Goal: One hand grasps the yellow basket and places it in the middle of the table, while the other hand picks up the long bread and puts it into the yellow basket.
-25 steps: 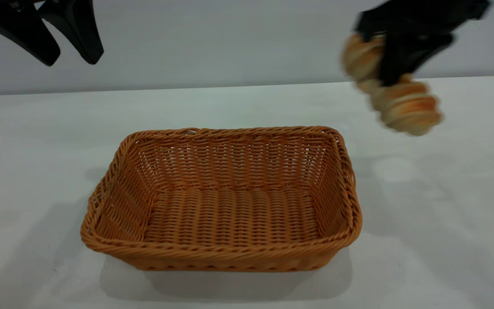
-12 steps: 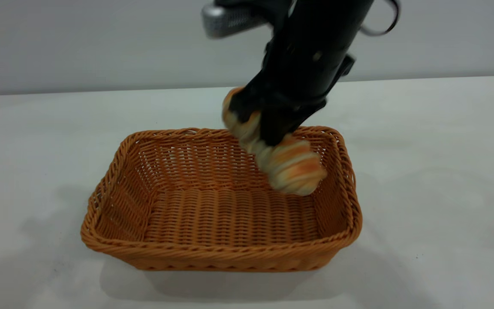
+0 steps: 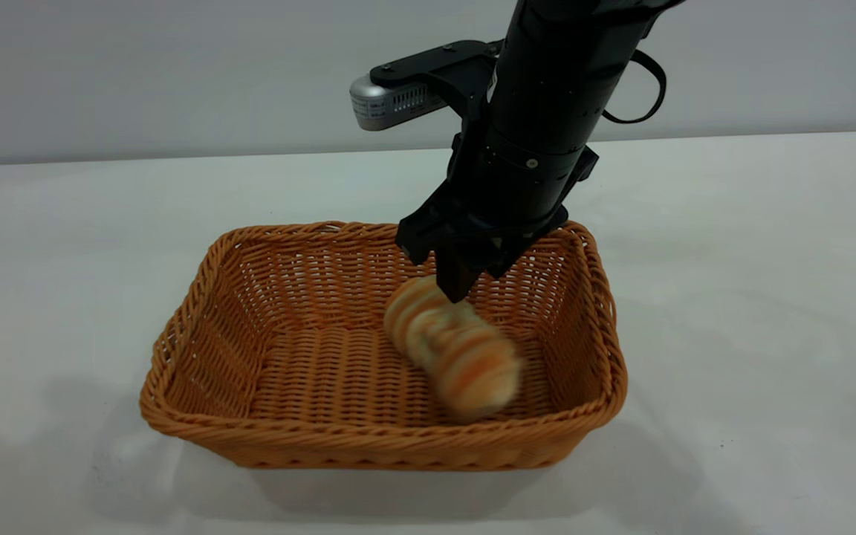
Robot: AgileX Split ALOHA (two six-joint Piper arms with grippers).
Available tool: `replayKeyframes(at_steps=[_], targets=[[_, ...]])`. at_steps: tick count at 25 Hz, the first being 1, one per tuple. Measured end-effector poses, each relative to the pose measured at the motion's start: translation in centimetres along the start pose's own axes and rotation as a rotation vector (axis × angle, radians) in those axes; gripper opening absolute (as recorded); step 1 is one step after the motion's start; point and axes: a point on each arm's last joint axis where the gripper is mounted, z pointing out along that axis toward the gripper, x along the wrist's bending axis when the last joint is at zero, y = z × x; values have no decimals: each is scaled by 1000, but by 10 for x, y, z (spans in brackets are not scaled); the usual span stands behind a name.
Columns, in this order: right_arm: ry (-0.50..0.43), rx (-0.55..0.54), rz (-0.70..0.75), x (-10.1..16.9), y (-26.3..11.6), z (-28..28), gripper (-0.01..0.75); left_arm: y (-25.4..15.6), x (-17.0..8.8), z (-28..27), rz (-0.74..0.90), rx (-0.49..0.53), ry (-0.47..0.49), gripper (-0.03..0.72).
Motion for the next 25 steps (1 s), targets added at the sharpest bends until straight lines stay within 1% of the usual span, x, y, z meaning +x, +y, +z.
replayKeyframes(at_steps=[3, 7, 11, 14, 17, 20, 25], targets=[[0, 0, -4, 0, 0, 0, 475, -16, 0, -2, -1, 6, 1, 581], [-8, -2, -43, -1, 1, -2, 483, -38, 0, -11, 1, -26, 3, 581], [-35, -32, -100, -2, 7, -21, 482, -60, -1, -26, 5, -95, 3, 581], [-72, -56, -160, -3, 12, -44, 482, -76, -1, -37, 9, -152, 2, 581], [-112, -76, -183, -8, 16, -69, 482, -94, -2, -45, 12, -197, 2, 581], [-151, -78, -160, -19, 17, -93, 482, -111, -2, -50, 14, -232, 1, 581], [-217, -81, -70, -50, 12, -136, 460, -139, 0, -54, 24, -277, 13, 581]])
